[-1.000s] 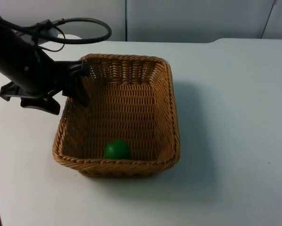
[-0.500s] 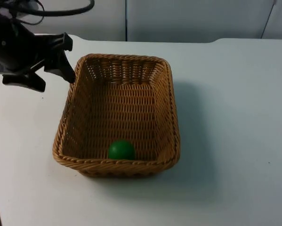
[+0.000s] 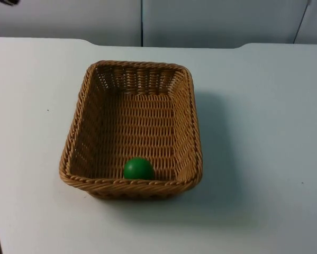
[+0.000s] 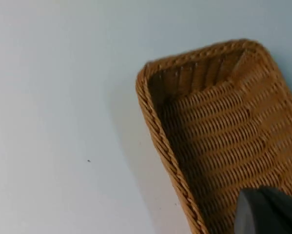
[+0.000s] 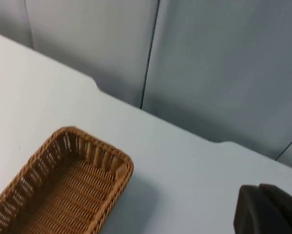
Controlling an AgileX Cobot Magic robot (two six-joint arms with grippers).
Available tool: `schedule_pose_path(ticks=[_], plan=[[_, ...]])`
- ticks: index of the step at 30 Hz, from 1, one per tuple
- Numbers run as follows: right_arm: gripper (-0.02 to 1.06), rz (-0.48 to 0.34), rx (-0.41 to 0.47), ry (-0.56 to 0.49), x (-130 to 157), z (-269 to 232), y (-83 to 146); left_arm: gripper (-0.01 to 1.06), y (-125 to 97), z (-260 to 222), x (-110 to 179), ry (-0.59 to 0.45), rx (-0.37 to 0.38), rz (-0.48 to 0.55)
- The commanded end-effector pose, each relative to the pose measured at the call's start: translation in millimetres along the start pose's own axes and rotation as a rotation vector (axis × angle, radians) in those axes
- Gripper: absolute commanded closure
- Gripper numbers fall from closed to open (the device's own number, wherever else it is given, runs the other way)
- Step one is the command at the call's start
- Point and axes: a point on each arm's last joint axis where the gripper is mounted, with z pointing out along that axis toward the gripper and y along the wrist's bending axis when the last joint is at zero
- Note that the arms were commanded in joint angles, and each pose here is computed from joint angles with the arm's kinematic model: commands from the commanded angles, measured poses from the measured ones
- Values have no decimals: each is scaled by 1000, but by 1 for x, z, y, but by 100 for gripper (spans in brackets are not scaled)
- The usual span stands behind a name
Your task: Pick up the basket with the left hand and place the ball into the basket with the right hand.
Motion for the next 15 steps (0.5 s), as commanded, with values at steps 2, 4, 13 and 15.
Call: schedule_pose_path(ticks=[2,4,13,15], plan=[[105,40,78,-105,8,-40,-11,105,-9,-42,11,-103,-57,19],[105,54,114,-123,14,-50,-14,105,-12,-54,17,-138,-72,23],[105,123,342,-111,85,-46,-23,105,-16,-109,91,-124,-269,14],[105,119,367,-96,99,-36,-19,105,-16,-115,99,-126,-295,13]])
